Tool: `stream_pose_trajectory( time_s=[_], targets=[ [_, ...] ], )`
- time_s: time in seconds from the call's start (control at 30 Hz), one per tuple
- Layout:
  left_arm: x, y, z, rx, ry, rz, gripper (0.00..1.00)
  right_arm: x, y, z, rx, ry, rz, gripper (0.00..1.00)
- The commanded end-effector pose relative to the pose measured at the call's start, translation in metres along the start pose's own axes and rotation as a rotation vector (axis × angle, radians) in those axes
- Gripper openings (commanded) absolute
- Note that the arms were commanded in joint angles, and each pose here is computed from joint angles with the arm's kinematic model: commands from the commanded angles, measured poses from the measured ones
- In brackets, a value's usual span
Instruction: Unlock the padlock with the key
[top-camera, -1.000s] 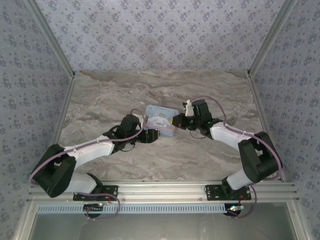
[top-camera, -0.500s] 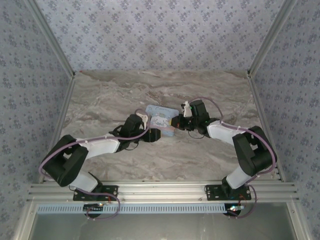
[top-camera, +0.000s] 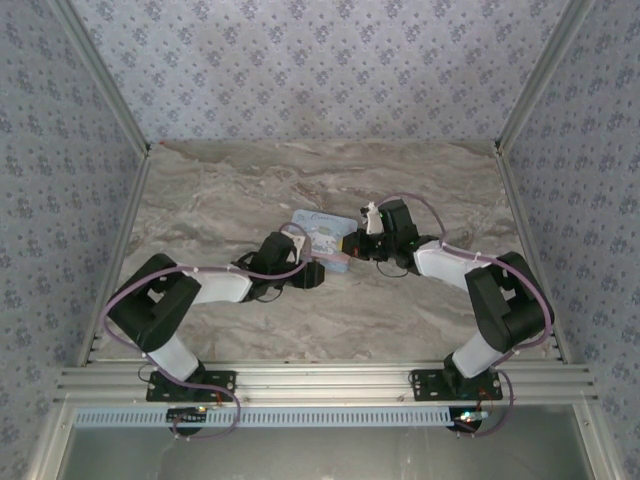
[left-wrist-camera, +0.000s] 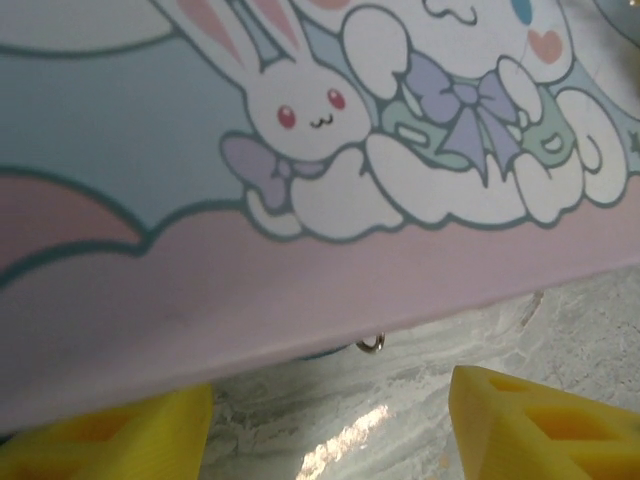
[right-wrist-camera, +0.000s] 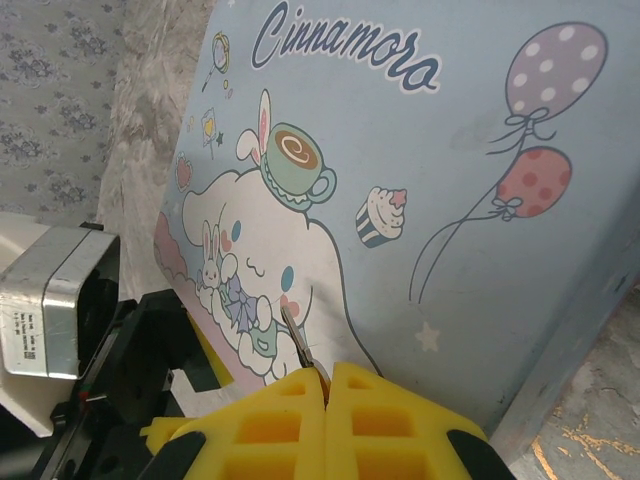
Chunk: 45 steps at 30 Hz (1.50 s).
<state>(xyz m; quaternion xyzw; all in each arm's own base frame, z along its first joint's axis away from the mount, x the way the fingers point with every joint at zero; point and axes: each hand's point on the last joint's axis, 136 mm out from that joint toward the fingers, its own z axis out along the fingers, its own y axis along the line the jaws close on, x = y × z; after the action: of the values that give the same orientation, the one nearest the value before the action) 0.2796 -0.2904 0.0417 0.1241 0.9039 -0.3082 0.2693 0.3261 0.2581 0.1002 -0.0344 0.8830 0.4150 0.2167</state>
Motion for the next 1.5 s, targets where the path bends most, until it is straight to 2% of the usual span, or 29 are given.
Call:
stream_pose_trajectory(
  time_s=[0.0,0.23,0.43,0.87,1.47],
  targets=[
    [-0.018,-0.008,0.004,0.001,-0.066,0.049,0.63,0.012,-0.021,0.004,0.089,0.038,0.012,0.0],
    [-0.017,-0.008,0.011,-0.031,-0.074,0.079,0.6,0.013,-0.022,0.005,0.093,0.04,0.006,0.0],
    [-0.017,-0.014,0.016,-0.031,-0.075,0.086,0.54,0.015,-0.022,0.007,0.09,0.046,0.006,0.0],
    [-0.024,-0.016,0.021,-0.067,-0.112,0.046,0.41,0.015,-0.02,0.007,0.085,0.044,0.004,0.0],
    [-0.03,-0.015,0.025,-0.078,-0.133,-0.021,0.3,0.017,-0.018,0.008,0.083,0.049,-0.002,0.0]
  ],
)
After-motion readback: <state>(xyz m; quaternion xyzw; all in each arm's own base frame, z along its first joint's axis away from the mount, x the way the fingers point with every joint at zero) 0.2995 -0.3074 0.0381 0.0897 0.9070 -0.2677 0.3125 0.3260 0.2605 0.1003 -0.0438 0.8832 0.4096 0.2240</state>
